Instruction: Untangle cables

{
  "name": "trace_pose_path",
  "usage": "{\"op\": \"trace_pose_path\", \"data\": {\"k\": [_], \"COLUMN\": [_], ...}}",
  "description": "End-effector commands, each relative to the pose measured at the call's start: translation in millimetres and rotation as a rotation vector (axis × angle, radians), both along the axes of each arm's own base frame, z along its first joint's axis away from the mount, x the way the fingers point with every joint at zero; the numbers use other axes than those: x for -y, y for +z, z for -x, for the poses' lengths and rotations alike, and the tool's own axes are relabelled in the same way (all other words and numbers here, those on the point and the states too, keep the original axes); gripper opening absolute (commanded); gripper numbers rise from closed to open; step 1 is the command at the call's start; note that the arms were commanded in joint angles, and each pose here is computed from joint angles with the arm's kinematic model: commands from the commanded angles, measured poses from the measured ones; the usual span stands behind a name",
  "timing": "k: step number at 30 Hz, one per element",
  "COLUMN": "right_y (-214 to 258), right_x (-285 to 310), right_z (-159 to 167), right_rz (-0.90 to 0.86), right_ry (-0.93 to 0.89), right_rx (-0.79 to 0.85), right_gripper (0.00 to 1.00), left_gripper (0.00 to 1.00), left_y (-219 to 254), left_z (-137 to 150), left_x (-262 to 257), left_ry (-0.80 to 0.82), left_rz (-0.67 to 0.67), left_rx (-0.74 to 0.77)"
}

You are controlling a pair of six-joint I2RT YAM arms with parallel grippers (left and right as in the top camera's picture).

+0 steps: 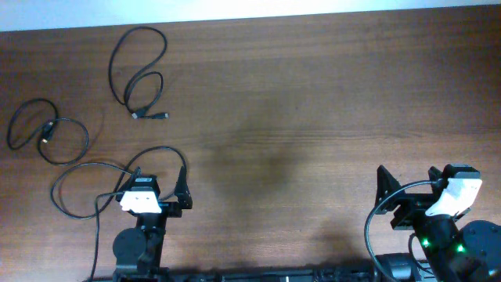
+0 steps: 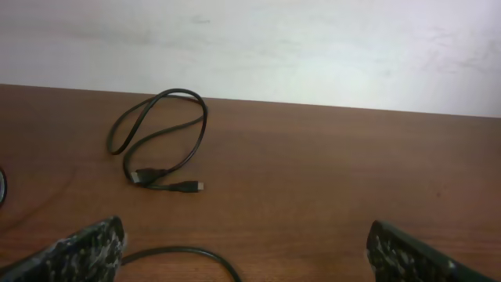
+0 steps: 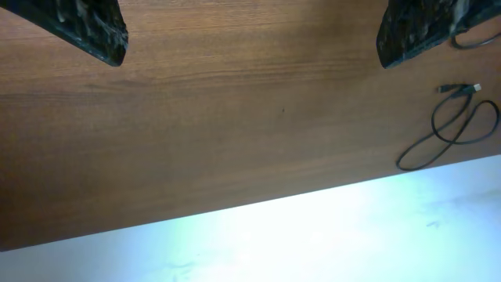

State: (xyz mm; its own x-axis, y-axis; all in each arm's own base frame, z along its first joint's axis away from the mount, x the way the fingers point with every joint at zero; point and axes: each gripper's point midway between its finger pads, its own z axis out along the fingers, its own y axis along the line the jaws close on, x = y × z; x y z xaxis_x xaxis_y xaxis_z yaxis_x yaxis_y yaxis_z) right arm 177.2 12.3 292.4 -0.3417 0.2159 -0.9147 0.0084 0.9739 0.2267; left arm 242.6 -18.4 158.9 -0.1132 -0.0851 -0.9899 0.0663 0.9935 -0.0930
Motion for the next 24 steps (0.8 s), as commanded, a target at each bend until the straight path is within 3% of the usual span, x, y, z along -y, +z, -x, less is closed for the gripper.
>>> {"op": "trace_pose_path", "data": {"k": [1, 8, 14, 20, 24], "right_y": [2, 3, 15, -9, -9], "right_x": [1, 1, 1, 5, 17], "right_z": [2, 3, 29, 53, 47], "right_rz": [0.007, 0.006, 0.005, 0.013, 0.034], "right_ry": [-0.003, -0.003, -0.004, -0.024, -0.086], "right_rx": [0.012, 0.017, 0.123, 0.065, 0.104], "right_gripper": [1.00, 1.00, 1.00, 1.00, 1.00], "left_gripper": [0.99, 0.99, 0.99, 0.99, 0.99], "left_y": [-3, -3, -3, -3, -3], "left_z": [0, 0, 0, 0, 0], "left_x": [3, 3, 3, 3, 3], "left_ry": [-0.019, -0.019, -0.019, -0.019, -0.019], "left_rz": [-0.015, -0.015, -0.015, -0.015, -0.015], "left_rx": [-0.003, -0.003, -0.003, -0.003, -0.003]}}
